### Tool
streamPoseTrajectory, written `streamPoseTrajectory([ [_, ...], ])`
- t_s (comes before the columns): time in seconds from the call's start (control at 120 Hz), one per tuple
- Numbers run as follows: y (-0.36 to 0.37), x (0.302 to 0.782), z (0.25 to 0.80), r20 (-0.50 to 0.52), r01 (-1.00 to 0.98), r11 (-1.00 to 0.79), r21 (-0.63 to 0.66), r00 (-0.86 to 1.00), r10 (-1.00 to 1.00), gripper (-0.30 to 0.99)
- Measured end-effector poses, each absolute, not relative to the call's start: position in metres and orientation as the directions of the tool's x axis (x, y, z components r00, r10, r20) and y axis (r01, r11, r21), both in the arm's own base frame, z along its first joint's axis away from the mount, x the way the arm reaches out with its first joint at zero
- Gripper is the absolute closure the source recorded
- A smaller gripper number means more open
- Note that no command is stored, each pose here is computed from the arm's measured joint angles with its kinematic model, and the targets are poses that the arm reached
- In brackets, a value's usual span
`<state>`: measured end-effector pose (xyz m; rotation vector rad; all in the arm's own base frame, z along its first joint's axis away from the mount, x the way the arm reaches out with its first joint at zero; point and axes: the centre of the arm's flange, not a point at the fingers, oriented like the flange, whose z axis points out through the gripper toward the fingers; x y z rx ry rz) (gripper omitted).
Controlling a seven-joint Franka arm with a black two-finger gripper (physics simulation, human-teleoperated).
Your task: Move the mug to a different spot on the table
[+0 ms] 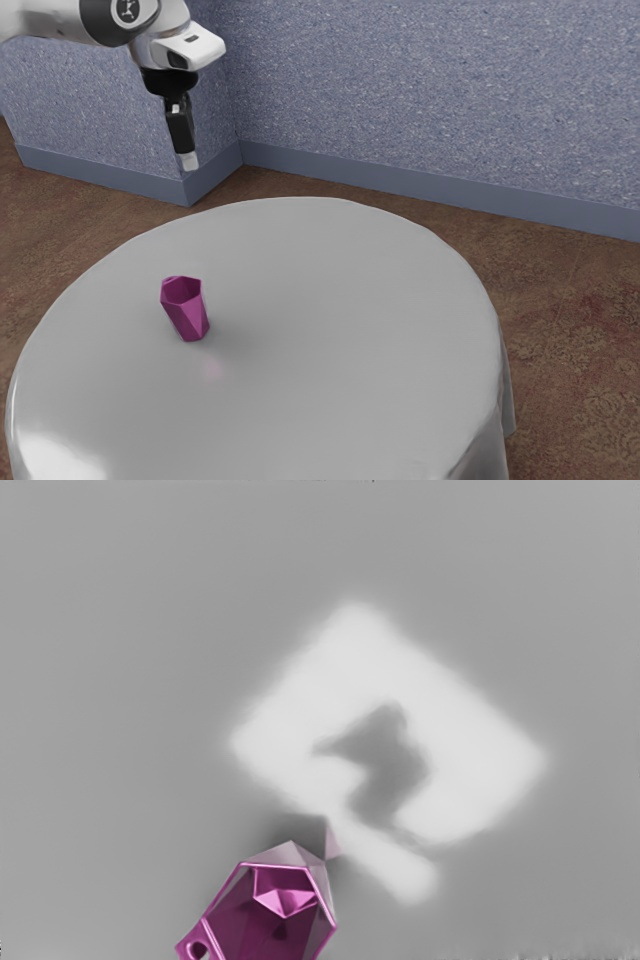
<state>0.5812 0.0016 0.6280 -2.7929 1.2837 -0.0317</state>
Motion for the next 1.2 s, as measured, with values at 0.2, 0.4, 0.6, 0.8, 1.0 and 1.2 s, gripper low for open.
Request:
streamPoseTrajectory([
  [0.2,0.001,0.582,0.626,-0.016,-0.79,-0.609,-0.067,0.611,-0.791,0.0],
  [0.4,0.001,0.568,0.621,-0.039,-0.815,-0.577,-0.057,0.579,-0.815,0.0],
  [0.6,0.021,0.547,0.608,-0.073,-0.907,-0.42,-0.014,0.42,-0.905,0.0],
  [0.8,0.085,0.537,0.603,-0.087,-0.976,-0.219,0.02,0.216,-0.972,0.0],
  [1.0,0.17,0.524,0.573,-0.031,-0.995,-0.085,0.054,0.084,-0.996,0.0],
  [1.2,0.219,0.537,0.519,0.029,-0.994,0.064,0.088,-0.062,-0.998,0.0],
])
